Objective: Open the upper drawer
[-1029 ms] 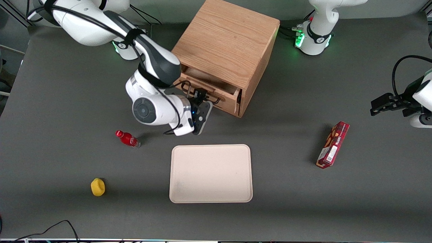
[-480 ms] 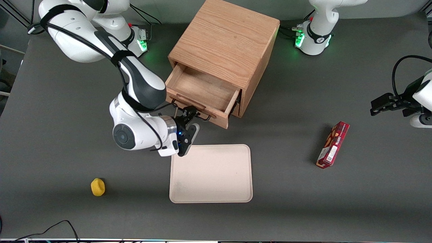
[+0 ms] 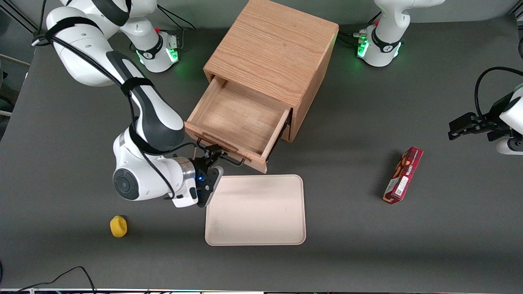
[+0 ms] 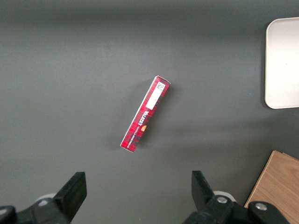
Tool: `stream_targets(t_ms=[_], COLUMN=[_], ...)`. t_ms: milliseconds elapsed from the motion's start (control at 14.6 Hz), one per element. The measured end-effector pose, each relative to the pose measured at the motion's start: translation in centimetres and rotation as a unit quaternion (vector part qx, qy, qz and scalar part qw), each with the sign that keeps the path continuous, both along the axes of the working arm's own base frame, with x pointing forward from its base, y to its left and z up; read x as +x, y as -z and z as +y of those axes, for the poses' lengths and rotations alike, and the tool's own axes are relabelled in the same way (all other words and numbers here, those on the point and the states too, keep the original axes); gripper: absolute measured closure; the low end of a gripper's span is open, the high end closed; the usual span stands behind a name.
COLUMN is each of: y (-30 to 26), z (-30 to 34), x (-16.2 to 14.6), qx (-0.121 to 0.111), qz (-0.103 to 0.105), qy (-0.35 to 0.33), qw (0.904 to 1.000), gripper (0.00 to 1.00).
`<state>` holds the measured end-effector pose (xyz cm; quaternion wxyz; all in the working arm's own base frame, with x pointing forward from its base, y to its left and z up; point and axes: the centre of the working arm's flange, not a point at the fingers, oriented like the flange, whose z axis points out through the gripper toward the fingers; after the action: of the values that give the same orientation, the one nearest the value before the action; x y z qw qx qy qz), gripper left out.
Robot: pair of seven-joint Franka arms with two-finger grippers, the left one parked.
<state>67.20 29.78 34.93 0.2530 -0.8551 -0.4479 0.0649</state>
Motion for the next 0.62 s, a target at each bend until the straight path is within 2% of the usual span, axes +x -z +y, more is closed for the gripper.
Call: stream_targets(t_ms=[618], y=[-2.0], z=[-3.7], x=[2.9], qx=[-0.01], qz=[-0.018], qy=[0.013], qw=[0.9997], gripper=[0.0])
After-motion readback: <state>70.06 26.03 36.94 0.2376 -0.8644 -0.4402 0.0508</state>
